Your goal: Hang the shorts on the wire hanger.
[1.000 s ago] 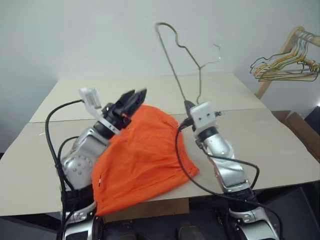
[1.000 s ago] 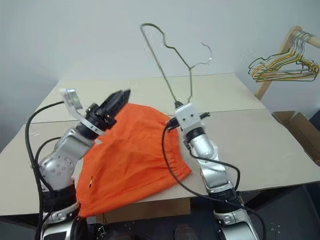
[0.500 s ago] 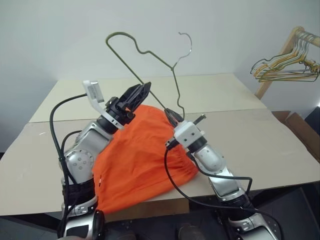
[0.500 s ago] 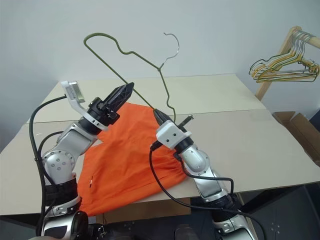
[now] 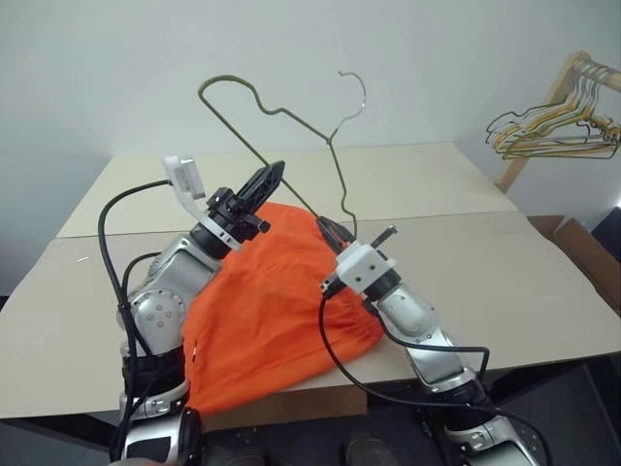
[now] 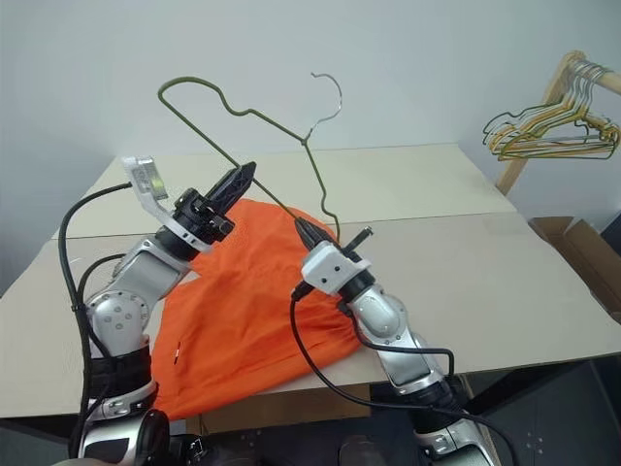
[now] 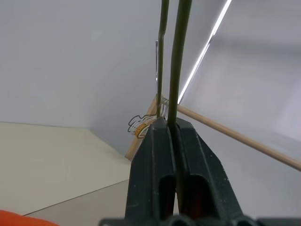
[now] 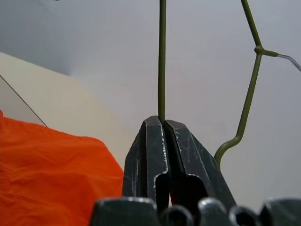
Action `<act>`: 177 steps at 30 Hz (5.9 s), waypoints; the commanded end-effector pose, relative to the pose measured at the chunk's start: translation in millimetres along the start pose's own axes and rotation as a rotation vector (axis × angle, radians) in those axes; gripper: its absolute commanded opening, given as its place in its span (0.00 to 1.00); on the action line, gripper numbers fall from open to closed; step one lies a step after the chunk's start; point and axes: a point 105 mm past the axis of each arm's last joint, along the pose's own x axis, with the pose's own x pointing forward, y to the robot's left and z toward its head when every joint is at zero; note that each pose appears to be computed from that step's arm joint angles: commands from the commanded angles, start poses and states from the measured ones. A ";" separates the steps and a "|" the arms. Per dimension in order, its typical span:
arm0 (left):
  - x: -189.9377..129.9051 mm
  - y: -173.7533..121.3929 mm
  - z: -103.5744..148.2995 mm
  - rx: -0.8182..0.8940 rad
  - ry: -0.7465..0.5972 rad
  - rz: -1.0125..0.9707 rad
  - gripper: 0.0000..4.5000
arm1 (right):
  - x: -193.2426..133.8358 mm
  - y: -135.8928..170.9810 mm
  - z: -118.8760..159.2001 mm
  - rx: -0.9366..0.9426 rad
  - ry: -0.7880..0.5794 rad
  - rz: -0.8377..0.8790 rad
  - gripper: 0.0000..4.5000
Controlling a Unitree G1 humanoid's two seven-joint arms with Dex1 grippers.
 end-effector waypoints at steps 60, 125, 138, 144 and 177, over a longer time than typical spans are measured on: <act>-55.7 -27.7 45.2 0.005 -0.052 -0.460 0.00 | -23.1 -8.8 38.5 1.228 0.046 1.013 0.00; -122.3 9.8 -88.5 0.412 0.831 -0.343 0.99 | -227.5 -63.6 -81.7 1.786 1.040 0.540 0.00; -123.3 6.9 -93.5 0.410 0.838 -0.335 0.99 | -241.8 -62.5 -106.2 1.762 1.159 0.425 0.00; -124.1 6.7 -94.7 0.410 0.839 -0.333 0.99 | -238.7 -63.5 -98.5 1.765 1.117 0.499 0.00; -131.1 13.1 -112.3 0.480 0.908 -0.315 0.99 | -188.1 -50.3 -106.5 1.729 1.039 0.728 0.00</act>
